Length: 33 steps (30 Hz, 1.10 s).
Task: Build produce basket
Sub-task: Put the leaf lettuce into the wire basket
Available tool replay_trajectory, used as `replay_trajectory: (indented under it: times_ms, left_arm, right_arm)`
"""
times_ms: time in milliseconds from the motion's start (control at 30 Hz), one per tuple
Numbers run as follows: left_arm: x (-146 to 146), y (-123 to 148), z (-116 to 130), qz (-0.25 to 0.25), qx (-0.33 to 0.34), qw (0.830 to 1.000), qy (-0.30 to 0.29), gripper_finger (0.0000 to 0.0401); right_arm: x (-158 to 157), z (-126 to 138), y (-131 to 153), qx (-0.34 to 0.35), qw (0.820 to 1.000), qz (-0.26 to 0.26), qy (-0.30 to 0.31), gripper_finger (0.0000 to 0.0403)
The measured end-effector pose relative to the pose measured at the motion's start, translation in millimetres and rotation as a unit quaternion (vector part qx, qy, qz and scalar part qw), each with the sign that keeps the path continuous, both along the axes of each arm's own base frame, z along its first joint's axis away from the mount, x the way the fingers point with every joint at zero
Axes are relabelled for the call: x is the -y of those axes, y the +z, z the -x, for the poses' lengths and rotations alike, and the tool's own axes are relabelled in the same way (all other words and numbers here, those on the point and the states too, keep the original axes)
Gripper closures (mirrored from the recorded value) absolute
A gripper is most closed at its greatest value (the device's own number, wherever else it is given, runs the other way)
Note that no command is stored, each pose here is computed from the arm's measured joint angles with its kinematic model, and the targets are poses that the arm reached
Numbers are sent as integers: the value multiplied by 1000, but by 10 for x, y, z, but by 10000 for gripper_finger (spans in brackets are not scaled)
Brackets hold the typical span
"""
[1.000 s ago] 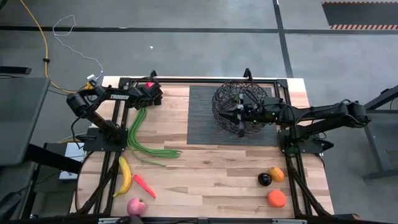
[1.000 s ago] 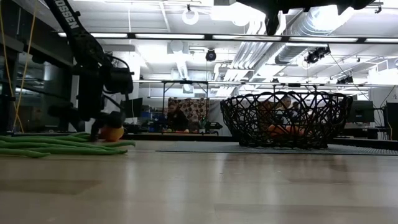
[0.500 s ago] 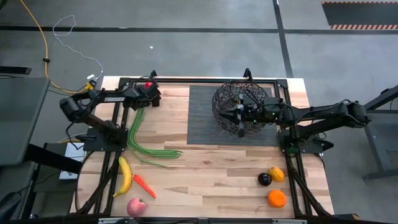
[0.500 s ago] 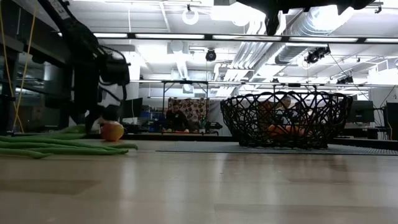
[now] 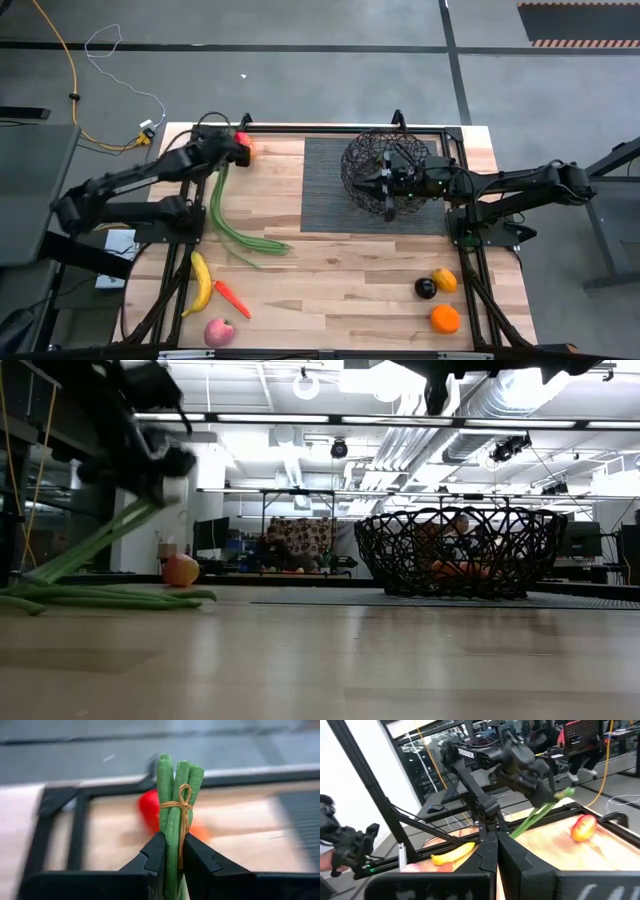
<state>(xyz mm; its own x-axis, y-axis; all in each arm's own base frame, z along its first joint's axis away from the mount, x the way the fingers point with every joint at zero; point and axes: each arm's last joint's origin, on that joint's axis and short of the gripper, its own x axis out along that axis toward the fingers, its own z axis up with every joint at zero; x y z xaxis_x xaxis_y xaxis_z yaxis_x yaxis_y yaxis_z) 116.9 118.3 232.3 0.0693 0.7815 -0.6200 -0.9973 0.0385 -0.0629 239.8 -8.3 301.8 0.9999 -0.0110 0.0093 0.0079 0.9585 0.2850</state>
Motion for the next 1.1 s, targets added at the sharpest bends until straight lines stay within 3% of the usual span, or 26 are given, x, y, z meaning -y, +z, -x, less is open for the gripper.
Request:
replay_trajectory:
  times_ms: [133,233,433,633,900,1100]
  left_arm:
    - [191,335,26,-70,99,990,-74,362]
    - [306,647,42,-122,137,976,-118,363]
    - [454,1293,17,-207,163,946,-187,378]
    - [555,1734,-135,-248,171,919,-254,383]
    - [700,2162,-472,-296,180,873,-343,384]
    - [777,2516,-565,-357,206,835,-364,384]
  right_arm:
    - [-31,-1,-2,0,1000,1,6,403]
    - [-33,-2,-2,0,1000,0,7,403]
    - [-32,-24,108,-5,1000,5,6,403]
    - [-14,-50,319,-48,997,49,-24,389]
    - [5,-73,544,-64,994,59,-71,274]
    - [-11,-113,729,-45,994,58,-79,180]
